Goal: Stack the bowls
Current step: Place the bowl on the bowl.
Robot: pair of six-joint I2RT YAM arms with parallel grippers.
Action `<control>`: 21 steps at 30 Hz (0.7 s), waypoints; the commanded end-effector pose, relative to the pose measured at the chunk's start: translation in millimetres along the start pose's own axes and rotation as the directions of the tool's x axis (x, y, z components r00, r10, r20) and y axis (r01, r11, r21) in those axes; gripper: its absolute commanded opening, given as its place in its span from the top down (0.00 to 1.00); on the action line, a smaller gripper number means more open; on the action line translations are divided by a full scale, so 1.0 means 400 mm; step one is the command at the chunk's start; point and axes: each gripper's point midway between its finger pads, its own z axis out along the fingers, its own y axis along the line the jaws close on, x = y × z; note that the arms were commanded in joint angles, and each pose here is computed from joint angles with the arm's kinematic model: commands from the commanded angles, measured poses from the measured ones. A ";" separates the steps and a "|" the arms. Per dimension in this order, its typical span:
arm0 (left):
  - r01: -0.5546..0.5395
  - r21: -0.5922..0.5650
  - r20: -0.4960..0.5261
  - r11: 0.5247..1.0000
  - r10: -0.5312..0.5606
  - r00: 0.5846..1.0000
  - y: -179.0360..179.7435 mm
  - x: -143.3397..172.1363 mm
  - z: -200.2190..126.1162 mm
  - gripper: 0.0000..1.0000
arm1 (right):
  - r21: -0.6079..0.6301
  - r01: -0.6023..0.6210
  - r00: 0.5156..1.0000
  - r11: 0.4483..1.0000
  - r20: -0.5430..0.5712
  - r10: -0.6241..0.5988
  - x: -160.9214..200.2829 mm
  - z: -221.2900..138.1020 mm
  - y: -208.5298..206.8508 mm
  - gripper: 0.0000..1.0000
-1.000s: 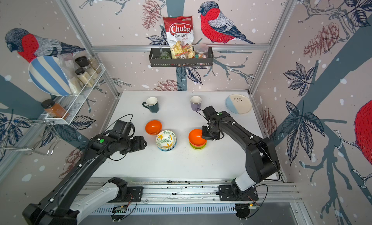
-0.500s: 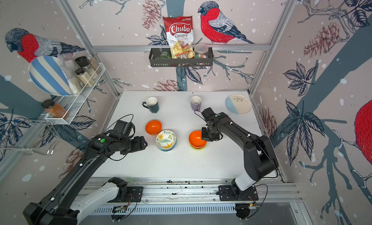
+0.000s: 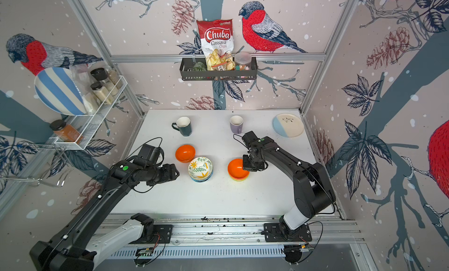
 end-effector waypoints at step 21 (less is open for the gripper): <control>-0.013 0.020 0.007 1.000 0.013 1.000 -0.009 -0.007 0.002 0.21 | 0.012 0.012 1.000 1.000 -0.005 -0.012 0.004 0.017 -0.006 1.00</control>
